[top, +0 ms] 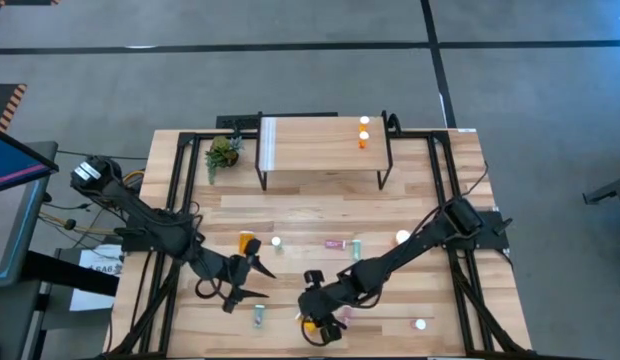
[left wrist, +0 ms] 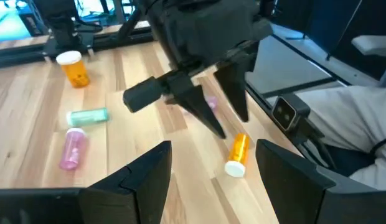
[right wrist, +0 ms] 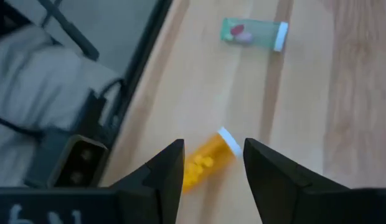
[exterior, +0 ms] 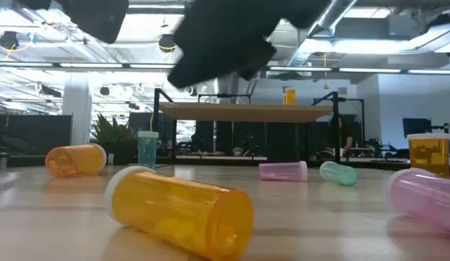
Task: Pick and place medicine bottles onto shelf by color
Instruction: Put the small orange pill bottle on the shelf aligned with the other small orange pill bottles
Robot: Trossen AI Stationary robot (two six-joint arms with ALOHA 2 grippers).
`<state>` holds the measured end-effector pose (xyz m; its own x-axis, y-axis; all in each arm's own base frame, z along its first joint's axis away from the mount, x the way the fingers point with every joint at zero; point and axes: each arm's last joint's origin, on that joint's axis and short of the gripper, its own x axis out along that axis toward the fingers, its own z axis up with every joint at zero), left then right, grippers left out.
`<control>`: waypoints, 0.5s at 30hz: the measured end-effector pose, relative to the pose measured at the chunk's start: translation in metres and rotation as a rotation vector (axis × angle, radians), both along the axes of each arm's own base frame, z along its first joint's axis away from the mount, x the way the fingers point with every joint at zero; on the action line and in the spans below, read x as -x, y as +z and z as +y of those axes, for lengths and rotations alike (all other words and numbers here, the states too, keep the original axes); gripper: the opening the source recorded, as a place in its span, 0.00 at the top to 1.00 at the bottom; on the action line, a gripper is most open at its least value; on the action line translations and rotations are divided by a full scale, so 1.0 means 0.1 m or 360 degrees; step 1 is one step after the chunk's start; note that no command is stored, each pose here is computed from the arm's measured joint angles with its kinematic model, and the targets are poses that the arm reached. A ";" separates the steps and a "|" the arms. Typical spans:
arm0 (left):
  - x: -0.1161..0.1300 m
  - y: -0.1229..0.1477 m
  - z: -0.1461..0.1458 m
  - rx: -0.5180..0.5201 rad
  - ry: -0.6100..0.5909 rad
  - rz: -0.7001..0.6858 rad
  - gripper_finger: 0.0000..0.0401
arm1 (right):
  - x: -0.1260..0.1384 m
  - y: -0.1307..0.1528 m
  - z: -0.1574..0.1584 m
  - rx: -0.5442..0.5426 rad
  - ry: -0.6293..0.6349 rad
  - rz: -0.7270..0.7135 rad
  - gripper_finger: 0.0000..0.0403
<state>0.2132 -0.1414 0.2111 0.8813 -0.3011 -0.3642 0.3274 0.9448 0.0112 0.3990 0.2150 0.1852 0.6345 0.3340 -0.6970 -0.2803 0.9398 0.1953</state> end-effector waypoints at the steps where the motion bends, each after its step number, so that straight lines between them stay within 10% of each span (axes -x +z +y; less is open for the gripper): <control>1: 0.00 -0.02 0.00 -0.0011 0.0000 0.0016 0.45 | 0.00 0.01 0.03 -0.0028 -0.0013 -0.0006 0.54; 15: -0.38 -0.55 -0.41 -0.0163 -0.0289 0.0165 0.45 | 0.36 0.26 0.18 0.0200 -0.0219 0.0033 0.65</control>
<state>0.2512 -0.1824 0.1558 0.7723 -0.4082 -0.4867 0.4963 0.8660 0.0612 0.3628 0.2333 0.2109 0.6533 0.1545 -0.7412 -0.1444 0.9864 0.0783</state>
